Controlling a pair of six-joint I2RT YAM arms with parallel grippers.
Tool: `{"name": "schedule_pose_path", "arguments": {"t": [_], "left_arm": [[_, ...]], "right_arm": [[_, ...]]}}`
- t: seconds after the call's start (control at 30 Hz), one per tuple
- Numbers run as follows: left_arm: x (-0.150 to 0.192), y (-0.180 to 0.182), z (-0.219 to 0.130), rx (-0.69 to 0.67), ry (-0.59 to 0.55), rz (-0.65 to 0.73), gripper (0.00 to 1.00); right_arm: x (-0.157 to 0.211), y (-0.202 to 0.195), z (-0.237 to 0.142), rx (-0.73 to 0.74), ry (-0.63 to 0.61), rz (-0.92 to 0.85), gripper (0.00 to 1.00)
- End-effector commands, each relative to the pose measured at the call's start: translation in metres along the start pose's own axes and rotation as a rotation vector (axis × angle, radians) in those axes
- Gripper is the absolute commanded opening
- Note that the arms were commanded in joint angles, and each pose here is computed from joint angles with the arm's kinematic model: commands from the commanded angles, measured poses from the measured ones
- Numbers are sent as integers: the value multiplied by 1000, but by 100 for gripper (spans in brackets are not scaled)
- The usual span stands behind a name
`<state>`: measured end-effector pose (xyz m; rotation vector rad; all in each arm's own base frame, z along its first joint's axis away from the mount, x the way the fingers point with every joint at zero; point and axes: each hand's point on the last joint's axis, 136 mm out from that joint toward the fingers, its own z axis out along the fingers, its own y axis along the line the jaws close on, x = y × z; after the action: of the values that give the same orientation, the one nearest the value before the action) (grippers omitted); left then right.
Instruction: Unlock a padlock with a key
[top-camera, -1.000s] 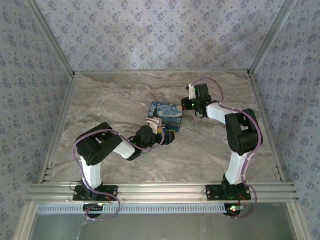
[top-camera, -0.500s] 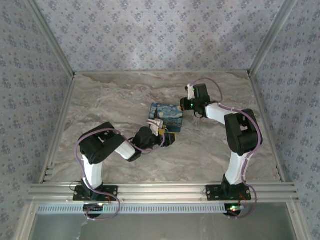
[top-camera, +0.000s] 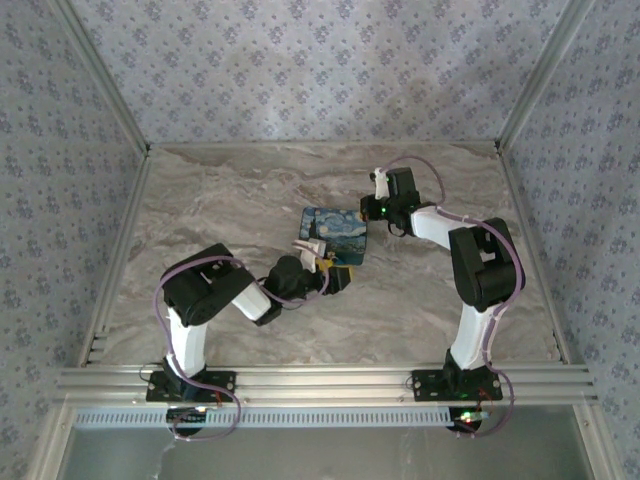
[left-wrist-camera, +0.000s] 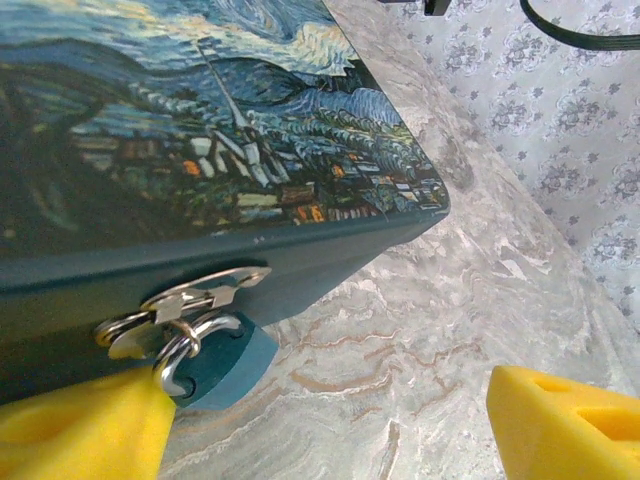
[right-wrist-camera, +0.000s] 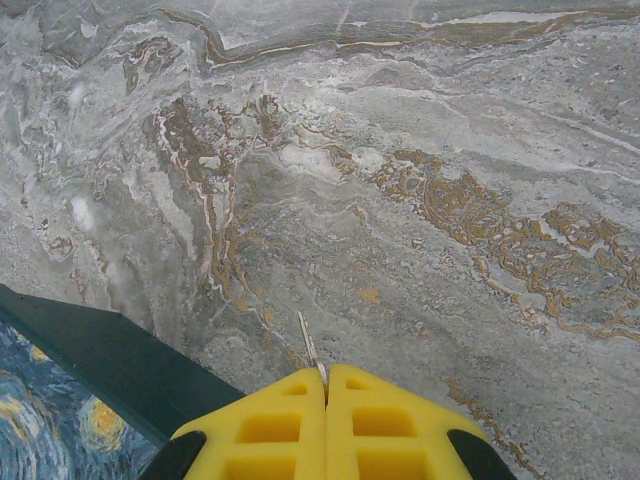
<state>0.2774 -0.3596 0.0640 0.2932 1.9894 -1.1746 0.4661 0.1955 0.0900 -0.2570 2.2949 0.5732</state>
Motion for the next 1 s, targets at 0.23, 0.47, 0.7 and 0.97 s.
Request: {"name": "schedule_pose_path", "arguments": {"t": [0.23, 0.47, 0.7, 0.97], "left_arm": [[5, -13, -6, 94, 11, -29, 75], [6, -12, -2, 90, 20, -35, 76], [8, -6, 7, 67, 29, -51, 80], [14, -7, 17, 84, 45, -75, 80]], "right_arm": [[-10, 7, -6, -4, -20, -27, 0], [-9, 10, -5, -10, -18, -27, 0], [-7, 12, -4, -13, -13, -31, 0], [-7, 14, -4, -19, -17, -31, 0]]}}
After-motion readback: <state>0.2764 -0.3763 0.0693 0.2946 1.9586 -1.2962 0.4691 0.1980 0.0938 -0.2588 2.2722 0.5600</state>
